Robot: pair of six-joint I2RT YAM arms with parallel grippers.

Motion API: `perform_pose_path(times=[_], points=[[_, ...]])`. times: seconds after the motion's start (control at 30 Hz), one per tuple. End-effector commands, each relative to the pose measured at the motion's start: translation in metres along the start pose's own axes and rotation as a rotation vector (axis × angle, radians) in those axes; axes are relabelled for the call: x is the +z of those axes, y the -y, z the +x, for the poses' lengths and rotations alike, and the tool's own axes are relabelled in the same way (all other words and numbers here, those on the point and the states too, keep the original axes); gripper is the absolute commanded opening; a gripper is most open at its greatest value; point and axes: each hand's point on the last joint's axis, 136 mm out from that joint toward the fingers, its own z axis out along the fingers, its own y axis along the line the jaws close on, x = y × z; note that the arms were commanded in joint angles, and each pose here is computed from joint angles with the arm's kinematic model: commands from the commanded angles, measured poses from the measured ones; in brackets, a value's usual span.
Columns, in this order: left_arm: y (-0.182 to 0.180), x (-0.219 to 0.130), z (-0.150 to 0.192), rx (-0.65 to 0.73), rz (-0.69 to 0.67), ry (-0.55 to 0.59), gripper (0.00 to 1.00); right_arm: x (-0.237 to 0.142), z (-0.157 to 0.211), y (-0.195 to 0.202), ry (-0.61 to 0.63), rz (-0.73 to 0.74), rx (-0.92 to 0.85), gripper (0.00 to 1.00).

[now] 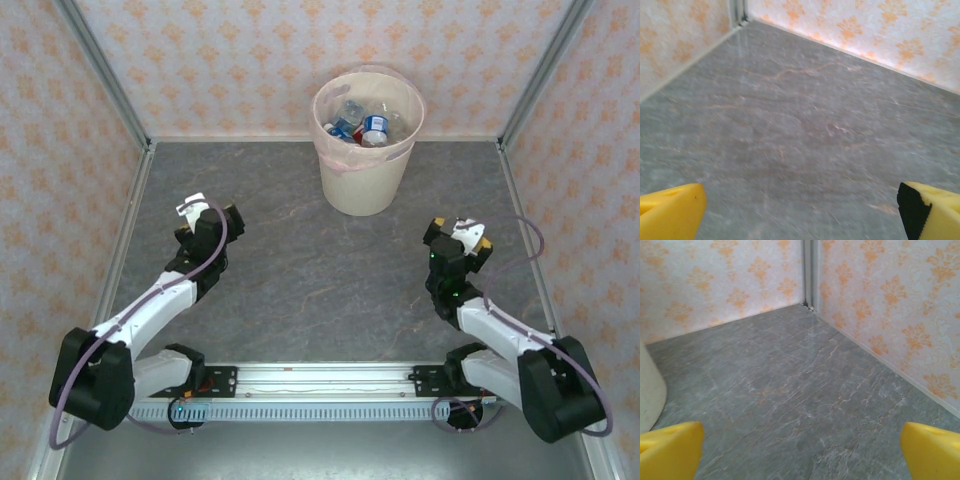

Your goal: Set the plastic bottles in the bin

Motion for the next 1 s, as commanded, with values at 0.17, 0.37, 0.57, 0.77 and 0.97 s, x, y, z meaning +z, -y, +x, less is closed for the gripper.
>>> perform_pose_path(times=[0.17,0.37,0.57,0.77,0.97], points=[[-0.035,0.036,0.01,0.154,-0.121,0.079,1.0,0.026,-0.017,0.009,0.098,0.042,0.11,1.0],[-0.048,0.044,0.016,0.158,-0.132,0.184,1.0,0.042,-0.004,0.01,0.107,0.009,0.117,1.0],[-0.042,0.041,0.0,0.072,0.006,0.286,1.0,0.048,0.003,0.02,0.124,-0.018,0.165,1.0],[-0.041,0.031,0.007,0.08,0.086,0.372,1.0,0.038,0.01,-0.002,0.131,-0.192,0.109,1.0],[-0.037,0.037,0.011,0.092,0.131,0.36,1.0,0.04,0.014,-0.002,0.142,-0.196,0.113,1.0]])
